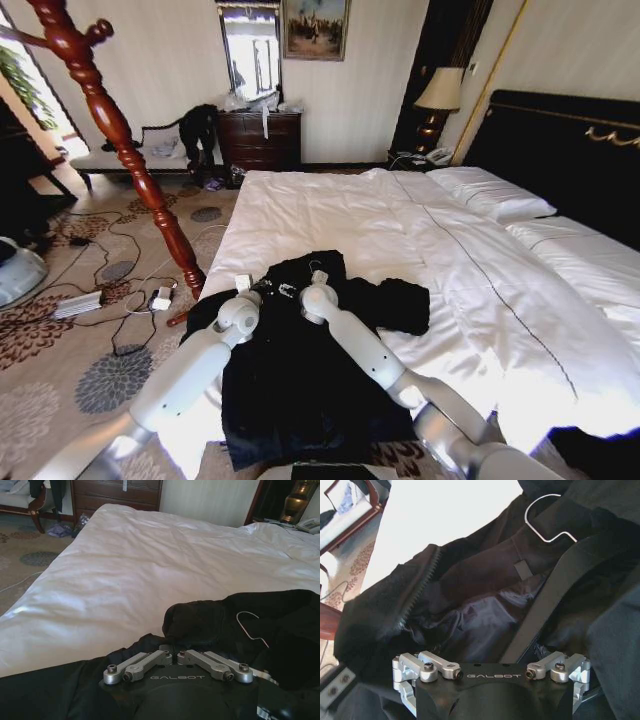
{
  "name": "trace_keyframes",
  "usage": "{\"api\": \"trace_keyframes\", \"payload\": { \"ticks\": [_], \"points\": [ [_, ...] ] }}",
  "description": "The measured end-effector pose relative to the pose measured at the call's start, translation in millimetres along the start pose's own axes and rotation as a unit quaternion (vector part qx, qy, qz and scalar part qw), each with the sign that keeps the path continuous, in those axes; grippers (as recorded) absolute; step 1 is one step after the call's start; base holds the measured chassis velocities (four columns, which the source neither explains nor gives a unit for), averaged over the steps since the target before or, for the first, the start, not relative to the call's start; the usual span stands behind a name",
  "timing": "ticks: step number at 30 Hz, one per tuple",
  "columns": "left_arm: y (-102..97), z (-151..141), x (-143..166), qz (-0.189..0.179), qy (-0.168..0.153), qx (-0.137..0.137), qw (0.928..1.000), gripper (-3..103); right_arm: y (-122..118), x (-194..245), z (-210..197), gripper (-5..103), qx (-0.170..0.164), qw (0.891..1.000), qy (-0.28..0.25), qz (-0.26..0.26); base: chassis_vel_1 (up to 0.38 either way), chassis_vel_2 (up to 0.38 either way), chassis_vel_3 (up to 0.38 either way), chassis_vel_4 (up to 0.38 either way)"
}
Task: Pick up the clothes from the bed and hang them on the clothes hanger.
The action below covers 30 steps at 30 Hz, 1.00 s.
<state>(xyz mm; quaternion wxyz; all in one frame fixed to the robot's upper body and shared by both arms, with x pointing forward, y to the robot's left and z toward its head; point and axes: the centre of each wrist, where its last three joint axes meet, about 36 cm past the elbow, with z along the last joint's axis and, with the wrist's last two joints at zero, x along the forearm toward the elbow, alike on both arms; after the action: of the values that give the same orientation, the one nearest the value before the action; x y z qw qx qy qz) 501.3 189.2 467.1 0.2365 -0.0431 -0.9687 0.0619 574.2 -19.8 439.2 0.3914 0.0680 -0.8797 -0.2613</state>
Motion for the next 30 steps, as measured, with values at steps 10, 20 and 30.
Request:
{"api": "trace_keyframes", "payload": {
  "ticks": [10,20,30],
  "points": [
    [12.8,5,15,0.003,0.001,-0.016,0.9999,0,-3,-9,-8,100,0.005,1.0,-0.025,-0.003,0.0,0.0,0.0,0.0],
    [37.1,-5,32,0.02,0.006,-0.026,0.9995,0,-2,-19,-11,100,0.006,0.999,-0.044,-0.001,0.0,0.0,0.0,0.0],
    [43.7,7,32,0.025,0.026,-0.046,0.9983,0,-6,-28,-15,100,0.011,0.998,-0.061,0.003,0.0,0.0,0.0,0.0]
  ]
}}
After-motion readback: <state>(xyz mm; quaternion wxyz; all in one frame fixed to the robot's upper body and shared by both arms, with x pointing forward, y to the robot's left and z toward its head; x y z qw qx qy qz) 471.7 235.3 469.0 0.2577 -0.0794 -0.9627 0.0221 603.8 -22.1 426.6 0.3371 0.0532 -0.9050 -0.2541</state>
